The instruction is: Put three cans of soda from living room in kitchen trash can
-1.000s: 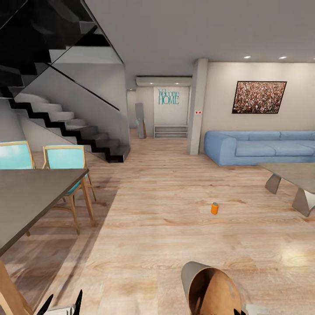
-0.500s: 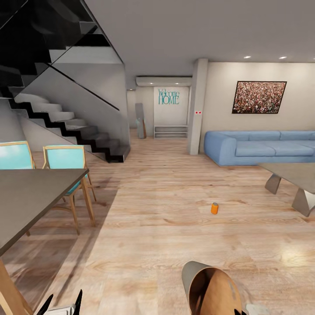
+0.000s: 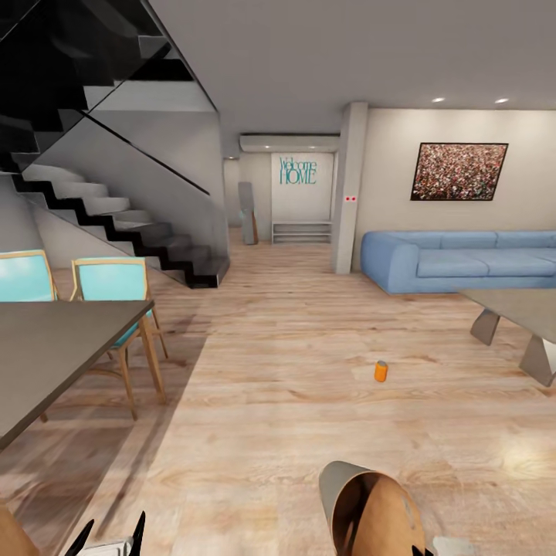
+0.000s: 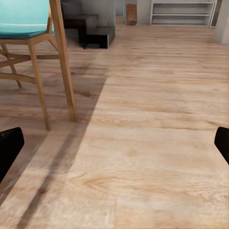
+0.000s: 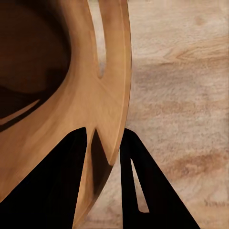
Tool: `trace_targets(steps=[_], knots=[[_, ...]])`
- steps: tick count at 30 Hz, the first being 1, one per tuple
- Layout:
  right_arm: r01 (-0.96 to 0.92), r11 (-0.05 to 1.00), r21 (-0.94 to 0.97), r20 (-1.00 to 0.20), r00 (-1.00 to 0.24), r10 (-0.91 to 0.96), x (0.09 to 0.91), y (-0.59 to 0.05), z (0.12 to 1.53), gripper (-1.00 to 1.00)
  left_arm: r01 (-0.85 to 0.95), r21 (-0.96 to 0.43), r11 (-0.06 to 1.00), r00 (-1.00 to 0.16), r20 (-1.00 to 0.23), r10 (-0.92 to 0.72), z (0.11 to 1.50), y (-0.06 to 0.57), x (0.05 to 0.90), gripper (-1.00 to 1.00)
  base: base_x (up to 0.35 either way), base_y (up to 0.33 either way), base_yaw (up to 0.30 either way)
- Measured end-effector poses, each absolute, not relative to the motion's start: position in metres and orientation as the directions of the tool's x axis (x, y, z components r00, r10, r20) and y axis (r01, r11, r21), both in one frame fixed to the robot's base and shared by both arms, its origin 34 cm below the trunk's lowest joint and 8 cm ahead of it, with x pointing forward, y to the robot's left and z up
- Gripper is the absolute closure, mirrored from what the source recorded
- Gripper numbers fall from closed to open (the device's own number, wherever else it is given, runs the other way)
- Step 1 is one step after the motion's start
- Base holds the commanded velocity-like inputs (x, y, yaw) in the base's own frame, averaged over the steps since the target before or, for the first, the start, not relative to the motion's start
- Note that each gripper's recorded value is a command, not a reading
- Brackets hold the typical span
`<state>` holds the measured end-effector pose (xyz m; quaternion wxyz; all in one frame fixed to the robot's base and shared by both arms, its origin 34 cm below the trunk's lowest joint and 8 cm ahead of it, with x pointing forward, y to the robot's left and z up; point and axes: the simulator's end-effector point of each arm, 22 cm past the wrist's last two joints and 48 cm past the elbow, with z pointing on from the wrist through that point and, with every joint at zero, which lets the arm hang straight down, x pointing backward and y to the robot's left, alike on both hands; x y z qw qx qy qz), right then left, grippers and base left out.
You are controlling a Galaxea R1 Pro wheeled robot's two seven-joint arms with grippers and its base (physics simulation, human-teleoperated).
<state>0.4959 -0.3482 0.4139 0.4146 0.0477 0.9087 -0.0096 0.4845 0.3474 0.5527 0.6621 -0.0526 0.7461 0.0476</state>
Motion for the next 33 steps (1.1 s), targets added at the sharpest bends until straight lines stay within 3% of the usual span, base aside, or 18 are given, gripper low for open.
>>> trace_targets(steps=[12,22,33], knots=[[0.1,0.995,0.016,-0.755,-0.651,0.078,0.496,-0.354,0.415,1.0,-0.142,0.001,0.99,-0.118,-0.993,-0.015,0.553,0.348,0.484,-1.0,0.319,0.0,0.0],[0.325,0.946,0.01,-0.772,-0.599,0.214,0.478,-0.443,0.425,1.0,-0.142,0.001,0.99,-0.118,-0.993,-0.015,0.553,0.347,0.484,-1.0,0.322,0.0,0.0],[0.341,0.94,0.011,-0.768,-0.599,0.226,0.472,-0.451,0.423,1.0,-0.141,0.002,0.99,-0.118,-0.993,-0.014,0.553,0.347,0.485,-1.0,0.322,0.0,0.0]])
